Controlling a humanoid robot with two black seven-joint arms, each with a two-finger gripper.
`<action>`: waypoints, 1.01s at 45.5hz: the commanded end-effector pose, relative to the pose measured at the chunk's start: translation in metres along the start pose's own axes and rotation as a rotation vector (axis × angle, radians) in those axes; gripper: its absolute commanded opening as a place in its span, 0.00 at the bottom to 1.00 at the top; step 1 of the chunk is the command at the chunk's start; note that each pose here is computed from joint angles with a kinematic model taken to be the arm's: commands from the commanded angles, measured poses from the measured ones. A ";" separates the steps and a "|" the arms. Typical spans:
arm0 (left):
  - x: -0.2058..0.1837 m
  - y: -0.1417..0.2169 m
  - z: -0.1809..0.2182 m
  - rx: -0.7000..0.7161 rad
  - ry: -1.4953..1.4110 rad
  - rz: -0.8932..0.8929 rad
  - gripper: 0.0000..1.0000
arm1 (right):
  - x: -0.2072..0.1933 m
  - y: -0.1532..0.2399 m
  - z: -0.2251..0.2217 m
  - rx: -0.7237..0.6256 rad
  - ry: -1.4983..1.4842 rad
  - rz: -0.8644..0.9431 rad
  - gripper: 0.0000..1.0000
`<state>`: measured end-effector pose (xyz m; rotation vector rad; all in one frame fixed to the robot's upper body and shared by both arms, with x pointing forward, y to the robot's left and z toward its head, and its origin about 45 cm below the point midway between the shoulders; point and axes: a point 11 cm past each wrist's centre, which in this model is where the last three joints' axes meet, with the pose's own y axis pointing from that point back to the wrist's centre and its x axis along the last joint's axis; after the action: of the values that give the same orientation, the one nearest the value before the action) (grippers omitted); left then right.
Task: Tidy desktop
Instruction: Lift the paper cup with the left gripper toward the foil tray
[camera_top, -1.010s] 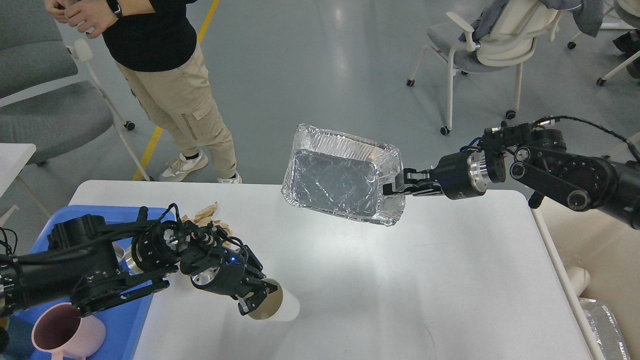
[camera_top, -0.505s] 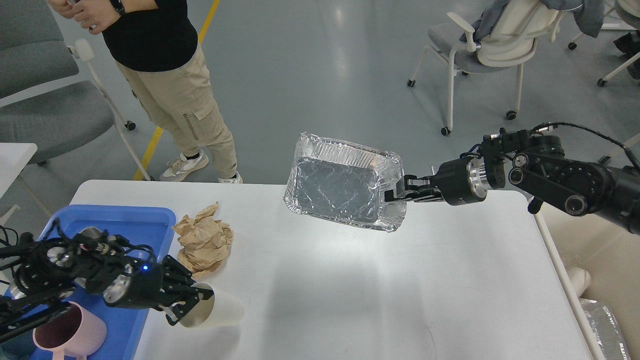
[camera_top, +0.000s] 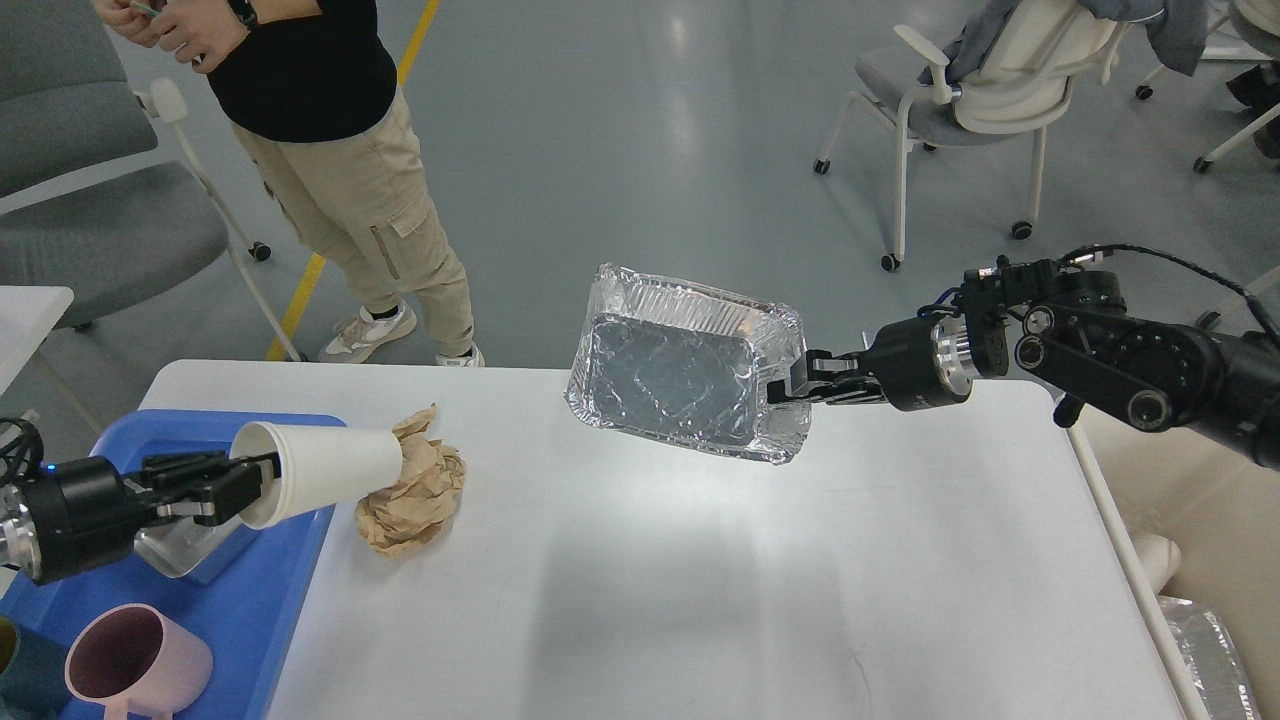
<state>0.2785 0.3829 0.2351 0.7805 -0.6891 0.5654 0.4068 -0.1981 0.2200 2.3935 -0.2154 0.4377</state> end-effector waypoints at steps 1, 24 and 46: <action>0.029 0.007 0.004 -0.012 0.076 0.118 0.02 | 0.002 0.000 -0.002 0.003 0.004 0.002 0.00; 0.138 0.021 0.050 -0.126 0.024 0.261 0.04 | -0.003 -0.004 -0.003 0.009 0.001 -0.011 0.00; 0.155 -0.080 0.185 -0.226 -0.651 -0.246 0.06 | 0.001 -0.015 -0.021 0.030 0.038 -0.028 0.00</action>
<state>0.3666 0.2652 0.4144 0.7818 -1.1369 0.1420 0.4061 -0.1744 0.2239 2.4119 -0.1621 0.4697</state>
